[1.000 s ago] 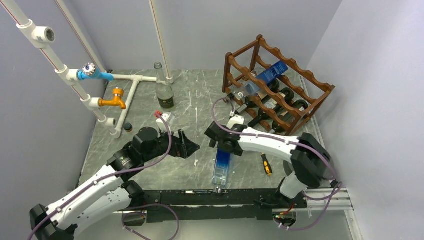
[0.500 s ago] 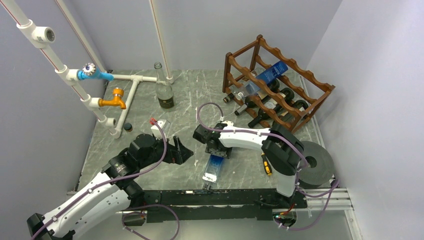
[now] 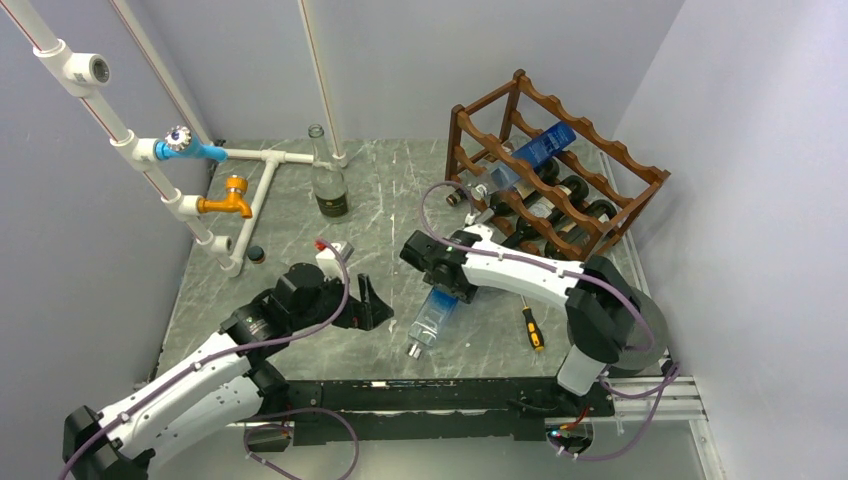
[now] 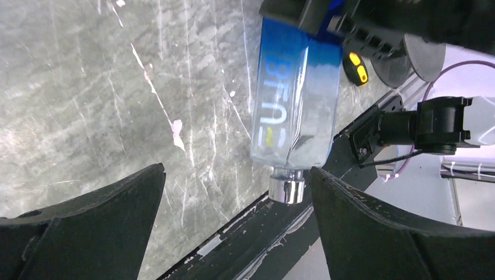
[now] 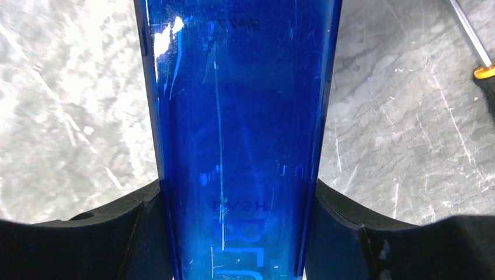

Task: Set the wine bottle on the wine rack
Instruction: Pick up the wine bottle from the center of the board.

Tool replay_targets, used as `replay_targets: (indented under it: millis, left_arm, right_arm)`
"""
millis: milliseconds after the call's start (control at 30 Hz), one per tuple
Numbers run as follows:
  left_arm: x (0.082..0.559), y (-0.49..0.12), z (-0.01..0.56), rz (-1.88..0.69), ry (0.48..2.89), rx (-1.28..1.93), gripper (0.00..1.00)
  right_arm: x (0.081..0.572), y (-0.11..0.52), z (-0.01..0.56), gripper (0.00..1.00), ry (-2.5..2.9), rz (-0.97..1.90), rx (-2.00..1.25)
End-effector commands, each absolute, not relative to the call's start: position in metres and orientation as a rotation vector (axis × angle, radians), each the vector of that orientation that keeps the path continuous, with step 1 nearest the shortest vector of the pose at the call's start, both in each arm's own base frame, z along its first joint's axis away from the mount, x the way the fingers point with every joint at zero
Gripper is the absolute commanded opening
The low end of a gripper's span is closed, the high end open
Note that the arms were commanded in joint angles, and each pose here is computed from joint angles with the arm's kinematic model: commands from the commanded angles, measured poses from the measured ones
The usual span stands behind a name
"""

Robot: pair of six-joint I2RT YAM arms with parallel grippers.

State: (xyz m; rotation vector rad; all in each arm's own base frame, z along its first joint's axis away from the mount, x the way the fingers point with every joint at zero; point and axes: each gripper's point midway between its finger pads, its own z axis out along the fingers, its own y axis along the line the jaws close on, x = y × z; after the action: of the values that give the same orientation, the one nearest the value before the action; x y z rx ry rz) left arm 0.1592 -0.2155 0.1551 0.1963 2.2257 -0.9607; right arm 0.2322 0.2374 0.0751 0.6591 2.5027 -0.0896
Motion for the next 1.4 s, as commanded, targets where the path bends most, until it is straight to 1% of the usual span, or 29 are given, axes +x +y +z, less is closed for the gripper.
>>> replay_targets:
  millis: [0, 167, 333, 433, 500, 800, 967, 1033, 1100, 1233, 1300, 1367]
  left_arm:
    - [0.153, -0.23, 0.157, -1.076, 2.221, 0.213, 1.0]
    - [0.149, -0.245, 0.155, -1.186, 2.207, 0.236, 0.99]
    - [0.146, -0.262, 0.152, -1.294, 2.17, 0.298, 0.99]
    - [0.148, -0.272, 0.147, -1.325, 2.179, 0.329, 0.87]
    - [0.147, -0.279, 0.148, -1.362, 2.176, 0.358, 0.84]
    - [0.146, -0.304, 0.16, -1.525, 2.143, 0.427, 0.85]
    - [0.148, -0.308, 0.166, -1.553, 2.113, 0.435, 0.91]
    - [0.148, -0.311, 0.17, -1.565, 2.1, 0.443, 0.92]
    - [0.15, -0.314, 0.171, -1.577, 2.096, 0.447, 0.89]
    - [0.154, -0.32, 0.176, -1.601, 2.088, 0.451, 0.79]
    - [0.156, -0.323, 0.178, -1.607, 2.083, 0.451, 0.78]
    - [0.159, -0.326, 0.179, -1.604, 2.084, 0.457, 0.79]
  right_arm:
    - [0.264, 0.238, 0.134, 0.0, 2.306, 0.029, 0.732]
    - [0.27, 0.232, 0.153, 0.0, 2.266, 0.032, 0.752]
    - [0.277, 0.228, 0.166, 0.0, 2.248, 0.129, 0.777]
    - [0.278, 0.218, 0.172, 0.0, 2.23, 0.14, 0.813]
    - [0.279, 0.212, 0.176, 0.0, 2.215, 0.13, 0.832]
    - [0.289, 0.183, 0.179, 0.0, 2.17, 0.098, 0.907]
    - [0.296, 0.167, 0.18, 0.0, 2.127, 0.114, 0.945]
    - [0.297, 0.16, 0.181, 0.0, 2.108, 0.11, 0.957]
    - [0.301, 0.155, 0.183, 0.0, 2.09, 0.112, 0.962]
    - [0.308, 0.148, 0.188, 0.0, 2.073, 0.12, 0.967]
    - [0.311, 0.146, 0.189, 0.0, 2.067, 0.127, 0.971]
    - [0.315, 0.144, 0.19, 0.0, 2.061, 0.133, 0.977]
